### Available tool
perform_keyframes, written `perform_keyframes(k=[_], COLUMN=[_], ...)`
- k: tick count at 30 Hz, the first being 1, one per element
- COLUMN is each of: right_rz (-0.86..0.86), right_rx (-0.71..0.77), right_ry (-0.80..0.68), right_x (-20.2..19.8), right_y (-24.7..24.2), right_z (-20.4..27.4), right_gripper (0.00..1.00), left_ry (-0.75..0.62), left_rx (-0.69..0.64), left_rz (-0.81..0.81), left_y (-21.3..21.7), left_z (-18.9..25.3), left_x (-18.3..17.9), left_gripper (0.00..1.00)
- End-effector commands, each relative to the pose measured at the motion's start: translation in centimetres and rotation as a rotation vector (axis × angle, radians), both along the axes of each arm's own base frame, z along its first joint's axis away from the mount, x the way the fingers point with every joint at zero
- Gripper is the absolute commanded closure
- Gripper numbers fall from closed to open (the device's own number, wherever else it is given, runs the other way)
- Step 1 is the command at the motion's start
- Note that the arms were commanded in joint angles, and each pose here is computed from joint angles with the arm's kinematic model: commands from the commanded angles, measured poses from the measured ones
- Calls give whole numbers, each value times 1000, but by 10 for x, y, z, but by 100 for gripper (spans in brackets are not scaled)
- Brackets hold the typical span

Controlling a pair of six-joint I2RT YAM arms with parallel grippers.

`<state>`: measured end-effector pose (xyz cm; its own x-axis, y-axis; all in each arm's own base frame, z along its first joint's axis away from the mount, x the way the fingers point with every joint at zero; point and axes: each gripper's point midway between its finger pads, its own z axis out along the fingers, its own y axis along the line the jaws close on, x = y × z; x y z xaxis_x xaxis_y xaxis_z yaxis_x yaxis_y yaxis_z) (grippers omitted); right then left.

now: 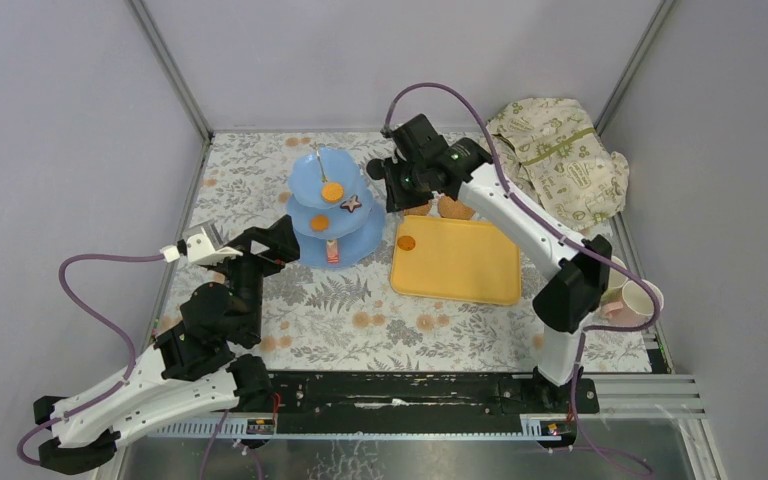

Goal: Serve the afternoon tea
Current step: Place the desert on the desert table.

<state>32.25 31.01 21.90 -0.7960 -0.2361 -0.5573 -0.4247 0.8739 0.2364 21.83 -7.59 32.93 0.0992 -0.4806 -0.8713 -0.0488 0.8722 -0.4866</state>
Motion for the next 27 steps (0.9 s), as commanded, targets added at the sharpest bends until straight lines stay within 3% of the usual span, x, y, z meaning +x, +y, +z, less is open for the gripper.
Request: perform_keyframes(k=[1,11,27], right_rz=[-7,10,55], right_rx=[48,121,191], right_ry=[-71,-63,-42], right_x=[23,46,44], right_y=[14,49,87], right_z=[34,46,48], right_gripper=[84,85,85], left_ry=[-4,-5,-6], left_rx=[-31,-36,-42], left_rz=[28,25,28], left_y=[4,4,5], left_z=[0,0,0], left_x=[1,0,0], left_gripper=[0,0,0])
